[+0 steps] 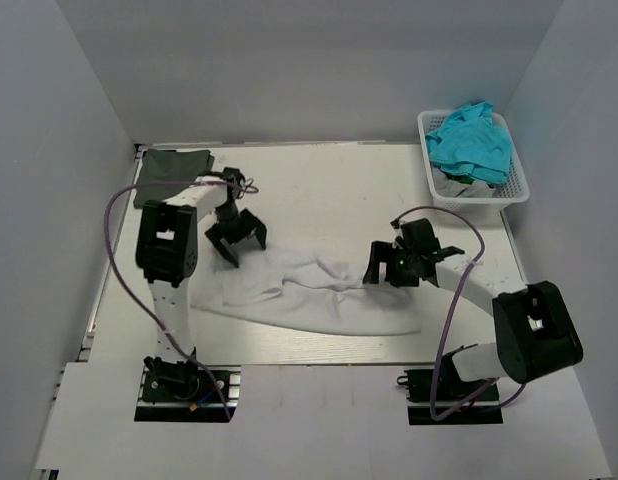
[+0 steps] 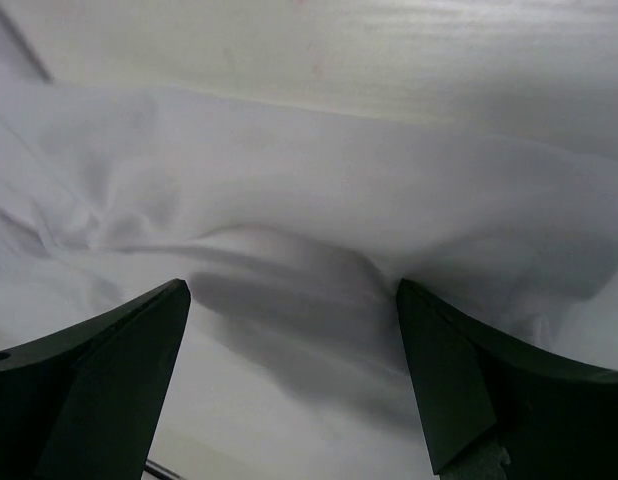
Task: Fold and stack the t-shirts
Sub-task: Rotate the tshirt 90 degrees
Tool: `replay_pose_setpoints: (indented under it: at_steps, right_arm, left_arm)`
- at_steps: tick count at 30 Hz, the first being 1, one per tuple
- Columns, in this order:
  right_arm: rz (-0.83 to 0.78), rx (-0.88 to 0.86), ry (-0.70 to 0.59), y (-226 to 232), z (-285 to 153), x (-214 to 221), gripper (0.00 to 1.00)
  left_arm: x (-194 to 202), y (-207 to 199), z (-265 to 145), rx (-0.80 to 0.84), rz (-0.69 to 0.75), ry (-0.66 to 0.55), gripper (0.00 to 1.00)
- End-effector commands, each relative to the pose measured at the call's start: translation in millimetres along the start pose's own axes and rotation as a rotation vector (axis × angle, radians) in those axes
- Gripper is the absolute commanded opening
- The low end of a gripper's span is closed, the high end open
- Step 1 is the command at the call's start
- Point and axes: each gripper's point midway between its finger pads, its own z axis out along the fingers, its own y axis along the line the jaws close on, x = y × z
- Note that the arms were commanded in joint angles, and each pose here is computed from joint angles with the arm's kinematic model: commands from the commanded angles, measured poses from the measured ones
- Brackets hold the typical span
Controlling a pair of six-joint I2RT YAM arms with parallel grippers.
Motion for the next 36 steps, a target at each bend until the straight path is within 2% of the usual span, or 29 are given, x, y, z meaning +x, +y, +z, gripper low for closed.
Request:
replay_pose_setpoints:
  at_steps: [1,2,3,4,7,8,10,11,12,13,14,15,18,21,24,28,31,34,36]
  right_arm:
    - [-0.089,-0.010,0.115,2.5,-6.2,41.2,0.90]
    - [-0.139,-0.031,0.120,8.2,-6.8,44.1,0.90]
    - [-0.189,-0.083,0.139,19.9,-7.7,49.3,0.90]
    - [-0.207,-0.104,0.146,26.1,-9.6,50.3,0.90]
    - [-0.312,-0.231,0.198,60.3,-15.5,69.2,0.90]
    - [-0.330,-0.259,0.221,66.6,-16.5,76.2,0.90]
    - [-0.424,-0.359,0.264,96.3,-19.8,87.2,0.90]
    - [-0.448,-0.352,0.330,94.6,-9.3,99.4,0.90]
    - [-0.517,-0.382,0.300,113.6,-8.6,82.4,0.90]
    - [-0.578,-0.405,0.334,126.1,-8.0,92.3,0.90]
    - [-0.607,-0.392,0.427,118.4,-2.6,106.1,0.90]
    - [-0.646,-0.407,0.452,129.0,3.7,105.6,0.90]
    - [-0.729,-0.426,0.492,142.9,8.2,107.9,0.90]
    - [-0.747,-0.510,0.482,164.9,5.4,104.1,0.90]
    - [-0.755,-0.513,0.471,172.2,6.0,100.0,0.90]
    - [-0.751,-0.508,0.456,175.7,6.0,97.4,0.90]
    - [-0.753,-0.522,0.419,182.8,-0.1,89.3,0.90]
    - [-0.741,-0.548,0.288,202.5,-19.9,65.8,0.90]
    - [-0.751,-0.563,0.207,211.6,-27.3,52.7,0.90]
  left_arm:
    - [-121.3,-117.9,1.5,0.231,0.123,-0.365,1.00]
    - [-123.0,-140.5,1.9,0.249,0.162,-0.380,1.00]
    - [-133.9,-149.4,30.2,0.211,0.180,-0.380,1.00]
    - [-153.4,-191.2,-3.9,0.307,0.195,-0.463,1.00]
    - [-163.5,-248.8,5.1,0.451,0.259,-0.488,1.00]
    - [-173.8,-277.3,-8.2,0.580,0.273,-0.550,1.00]
    - [-160.2,-303.3,-3.3,0.727,0.285,-0.518,1.00]
    - [-156.0,-331.5,-11.8,0.871,0.291,-0.535,1.00]
    - [-145.0,-343.0,-1.1,0.894,0.296,-0.525,1.00]
    - [-144.1,-364.2,-25.5,0.972,0.307,-0.566,1.00]
    - [-140.5,-375.7,-24.0,1.012,0.311,-0.576,1.00]
    - [-141.2,-385.6,-15.5,1.053,0.287,-0.595,1.00]
    - [-137.7,-398.1,-19.3,1.142,0.213,-0.633,1.00]
    - [-137.8,-405.3,-16.3,1.172,0.214,-0.662,1.00]
    - [-140.4,-402.2,-7.5,1.148,0.209,-0.670,1.00]
    - [-142.5,-400.1,-26.4,1.134,0.217,-0.710,1.00]
    - [-142.8,-404.5,-75.5,1.182,0.230,-0.778,1.00]
    - [-135.7,-407.6,-165.7,1.271,0.287,-0.903,1.00]
    - [-115.8,-406.4,-220.9,1.346,0.379,-0.936,1.00]
